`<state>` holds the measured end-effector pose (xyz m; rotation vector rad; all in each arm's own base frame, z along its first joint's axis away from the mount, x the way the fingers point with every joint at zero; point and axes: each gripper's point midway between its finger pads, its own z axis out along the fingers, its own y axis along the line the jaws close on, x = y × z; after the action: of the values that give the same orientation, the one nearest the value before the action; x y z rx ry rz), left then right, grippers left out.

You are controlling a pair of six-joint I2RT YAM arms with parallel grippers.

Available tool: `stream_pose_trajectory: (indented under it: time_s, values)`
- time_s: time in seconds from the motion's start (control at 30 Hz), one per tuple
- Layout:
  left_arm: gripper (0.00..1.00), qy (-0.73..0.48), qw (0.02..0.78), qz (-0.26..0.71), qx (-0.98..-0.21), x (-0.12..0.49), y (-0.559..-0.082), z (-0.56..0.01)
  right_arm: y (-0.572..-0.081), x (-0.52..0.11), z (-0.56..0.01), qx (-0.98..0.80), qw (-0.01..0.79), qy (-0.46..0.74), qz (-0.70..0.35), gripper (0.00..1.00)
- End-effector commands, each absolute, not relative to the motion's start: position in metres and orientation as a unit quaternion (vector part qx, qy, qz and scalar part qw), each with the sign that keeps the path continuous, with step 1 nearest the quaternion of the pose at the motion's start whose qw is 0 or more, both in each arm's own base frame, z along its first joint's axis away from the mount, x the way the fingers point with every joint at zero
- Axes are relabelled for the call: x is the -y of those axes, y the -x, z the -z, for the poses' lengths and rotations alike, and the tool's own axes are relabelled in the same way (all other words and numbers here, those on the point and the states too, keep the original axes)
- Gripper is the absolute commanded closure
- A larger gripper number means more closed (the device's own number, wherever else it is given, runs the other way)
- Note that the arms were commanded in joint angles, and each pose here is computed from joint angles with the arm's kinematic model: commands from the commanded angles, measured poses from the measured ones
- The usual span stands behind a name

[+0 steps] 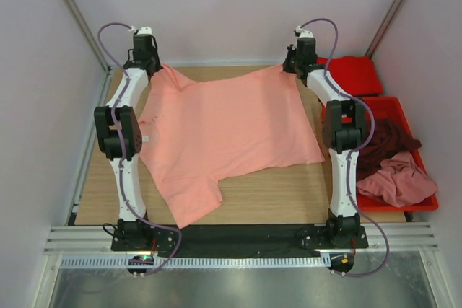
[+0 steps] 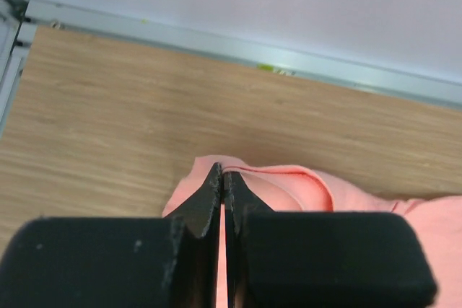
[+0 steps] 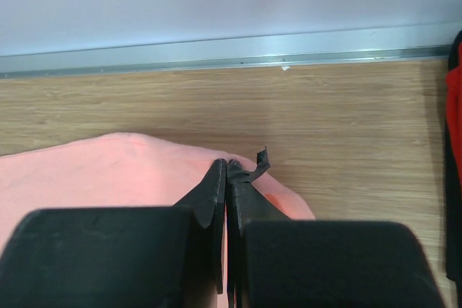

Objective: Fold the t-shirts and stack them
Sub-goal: Flatten the tshirt out

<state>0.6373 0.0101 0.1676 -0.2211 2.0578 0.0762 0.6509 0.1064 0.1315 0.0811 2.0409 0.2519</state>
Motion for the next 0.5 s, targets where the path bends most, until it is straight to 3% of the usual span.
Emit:
stream_pose_trajectory:
  time_s: [0.0, 0.47]
  values:
    - [1.00, 0.111, 0.517, -0.063, -0.846, -0.026, -0.611, -0.208, -0.664, -0.087, -0.172, -0.825, 0.552, -0.036, -0.114, 0.99]
    - [1.00, 0.136, 0.427, -0.086, -0.890, -0.034, -0.539, -0.209, -0.664, -0.077, -0.176, -0.812, 0.575, 0.032, -0.090, 0.99]
